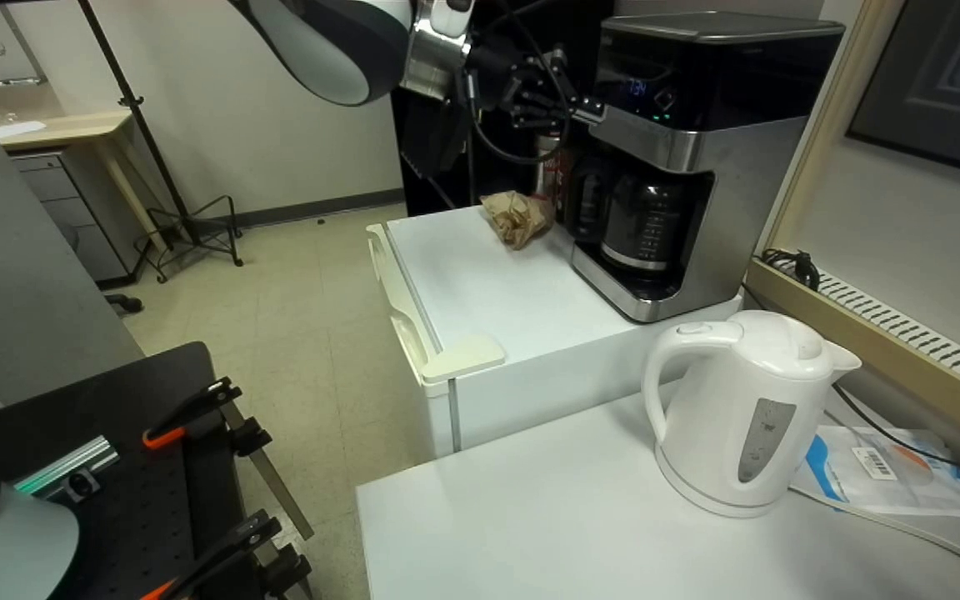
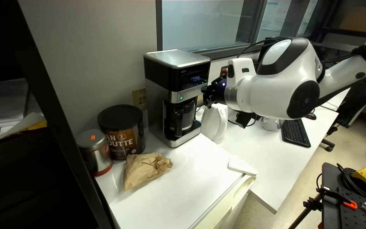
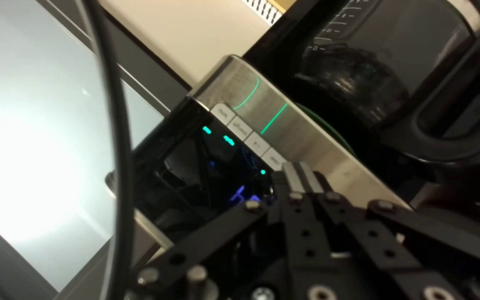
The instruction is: Press the coffee maker
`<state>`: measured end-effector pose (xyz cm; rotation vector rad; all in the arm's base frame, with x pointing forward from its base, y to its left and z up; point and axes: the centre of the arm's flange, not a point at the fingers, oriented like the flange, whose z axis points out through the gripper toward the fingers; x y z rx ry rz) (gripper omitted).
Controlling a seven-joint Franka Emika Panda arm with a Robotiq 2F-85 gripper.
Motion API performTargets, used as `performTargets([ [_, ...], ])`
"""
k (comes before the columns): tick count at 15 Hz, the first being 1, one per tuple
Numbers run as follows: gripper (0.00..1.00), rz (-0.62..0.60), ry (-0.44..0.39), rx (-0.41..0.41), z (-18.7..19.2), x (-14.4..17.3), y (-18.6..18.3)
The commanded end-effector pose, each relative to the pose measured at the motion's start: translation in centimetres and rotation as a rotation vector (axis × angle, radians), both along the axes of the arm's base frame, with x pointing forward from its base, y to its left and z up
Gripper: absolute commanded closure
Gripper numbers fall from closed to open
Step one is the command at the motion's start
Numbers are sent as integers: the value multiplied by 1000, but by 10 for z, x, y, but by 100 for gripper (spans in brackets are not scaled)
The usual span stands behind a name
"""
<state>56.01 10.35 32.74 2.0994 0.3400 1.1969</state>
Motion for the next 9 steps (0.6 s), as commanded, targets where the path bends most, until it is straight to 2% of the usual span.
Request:
performTargets([
  [1,100,19,-6,-40,8,-45,13],
  [5,100,54,-19,-62,11,-72,21],
  [9,100,70,-23,-73,13,-84,27],
])
